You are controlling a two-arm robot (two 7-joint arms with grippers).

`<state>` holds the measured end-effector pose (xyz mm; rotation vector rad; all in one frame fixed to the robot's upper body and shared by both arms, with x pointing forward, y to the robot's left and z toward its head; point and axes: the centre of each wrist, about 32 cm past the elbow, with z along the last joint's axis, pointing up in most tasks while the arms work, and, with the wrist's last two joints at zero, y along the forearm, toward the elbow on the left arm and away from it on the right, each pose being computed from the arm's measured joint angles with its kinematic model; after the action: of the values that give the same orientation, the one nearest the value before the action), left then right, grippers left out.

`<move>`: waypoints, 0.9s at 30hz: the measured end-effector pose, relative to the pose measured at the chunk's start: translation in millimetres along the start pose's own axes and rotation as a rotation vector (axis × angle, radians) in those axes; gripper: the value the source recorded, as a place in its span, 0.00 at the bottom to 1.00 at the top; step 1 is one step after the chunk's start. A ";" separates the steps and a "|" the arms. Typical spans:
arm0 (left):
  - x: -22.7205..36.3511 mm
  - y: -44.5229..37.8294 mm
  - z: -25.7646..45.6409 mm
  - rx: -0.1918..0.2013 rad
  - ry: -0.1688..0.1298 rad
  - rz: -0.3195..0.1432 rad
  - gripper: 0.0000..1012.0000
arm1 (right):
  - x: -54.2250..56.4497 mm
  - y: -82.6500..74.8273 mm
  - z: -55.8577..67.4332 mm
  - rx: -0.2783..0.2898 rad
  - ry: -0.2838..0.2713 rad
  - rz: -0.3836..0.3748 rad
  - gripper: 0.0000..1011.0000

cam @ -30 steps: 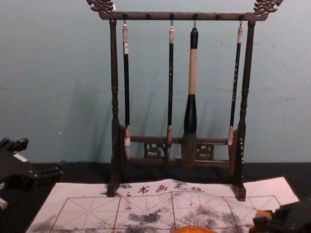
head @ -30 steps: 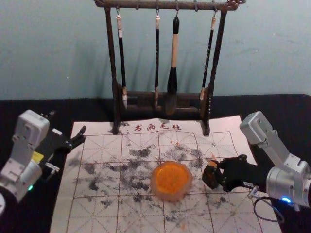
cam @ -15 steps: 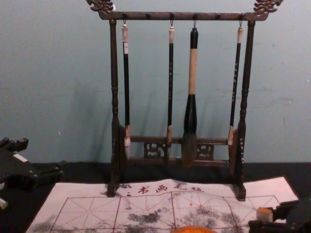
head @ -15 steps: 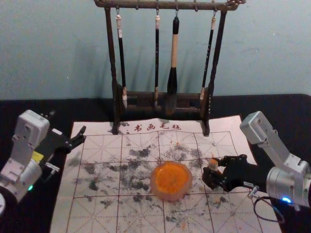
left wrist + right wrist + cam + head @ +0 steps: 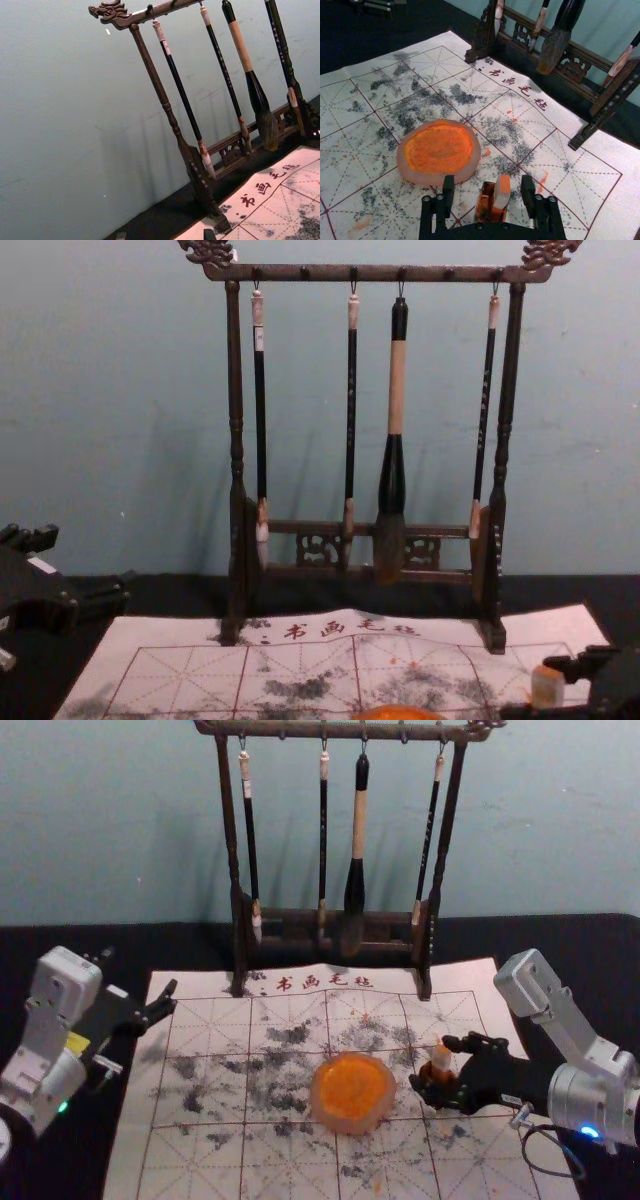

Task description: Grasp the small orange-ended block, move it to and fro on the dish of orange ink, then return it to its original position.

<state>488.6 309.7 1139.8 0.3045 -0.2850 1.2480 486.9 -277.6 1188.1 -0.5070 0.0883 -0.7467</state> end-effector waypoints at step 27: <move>0.0 0.0 0.0 0.000 0.000 0.000 0.99 | 0.0 -1.2 2.5 0.034 0.009 -0.031 0.99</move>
<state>488.6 309.7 1139.8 0.3045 -0.2850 1.2479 486.7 -277.3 1190.8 -0.4733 0.0766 -0.7795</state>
